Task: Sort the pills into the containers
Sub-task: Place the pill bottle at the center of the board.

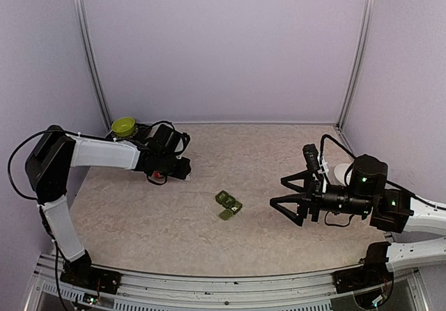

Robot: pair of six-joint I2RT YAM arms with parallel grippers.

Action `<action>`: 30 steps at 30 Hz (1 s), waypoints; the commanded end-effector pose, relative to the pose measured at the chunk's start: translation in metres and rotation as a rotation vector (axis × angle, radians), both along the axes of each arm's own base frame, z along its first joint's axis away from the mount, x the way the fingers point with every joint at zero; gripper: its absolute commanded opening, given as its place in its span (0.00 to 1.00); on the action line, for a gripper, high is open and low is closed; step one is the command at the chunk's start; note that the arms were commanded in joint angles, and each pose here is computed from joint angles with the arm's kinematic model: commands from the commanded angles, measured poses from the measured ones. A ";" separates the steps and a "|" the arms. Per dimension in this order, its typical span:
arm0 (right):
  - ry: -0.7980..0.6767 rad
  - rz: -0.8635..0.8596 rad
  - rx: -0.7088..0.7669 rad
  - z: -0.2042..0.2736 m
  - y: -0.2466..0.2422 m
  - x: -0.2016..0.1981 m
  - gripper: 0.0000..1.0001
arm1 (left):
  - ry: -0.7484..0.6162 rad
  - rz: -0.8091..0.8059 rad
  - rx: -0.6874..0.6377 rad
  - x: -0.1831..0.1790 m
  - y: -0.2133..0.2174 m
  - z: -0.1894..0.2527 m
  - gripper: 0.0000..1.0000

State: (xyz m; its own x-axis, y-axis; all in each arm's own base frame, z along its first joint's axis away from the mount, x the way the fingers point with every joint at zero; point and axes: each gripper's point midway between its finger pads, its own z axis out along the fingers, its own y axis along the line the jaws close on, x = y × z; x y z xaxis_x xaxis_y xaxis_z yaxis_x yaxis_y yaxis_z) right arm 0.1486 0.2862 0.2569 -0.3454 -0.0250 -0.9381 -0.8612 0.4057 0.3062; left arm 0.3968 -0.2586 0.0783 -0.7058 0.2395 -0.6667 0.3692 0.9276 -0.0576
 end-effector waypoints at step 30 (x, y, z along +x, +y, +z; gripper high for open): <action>0.005 -0.059 -0.046 -0.016 -0.003 0.014 1.00 | -0.173 0.076 0.027 0.019 -0.009 0.054 0.99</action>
State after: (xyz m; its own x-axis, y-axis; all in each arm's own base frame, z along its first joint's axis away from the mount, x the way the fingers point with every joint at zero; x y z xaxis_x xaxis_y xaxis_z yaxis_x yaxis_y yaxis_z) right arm 0.1546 0.2860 0.2467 -0.3587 -0.0431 -0.9325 -0.8469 0.4352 0.3057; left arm 0.4150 -0.2494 0.0709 -0.6878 0.2453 -0.6832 0.2948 0.9544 0.0459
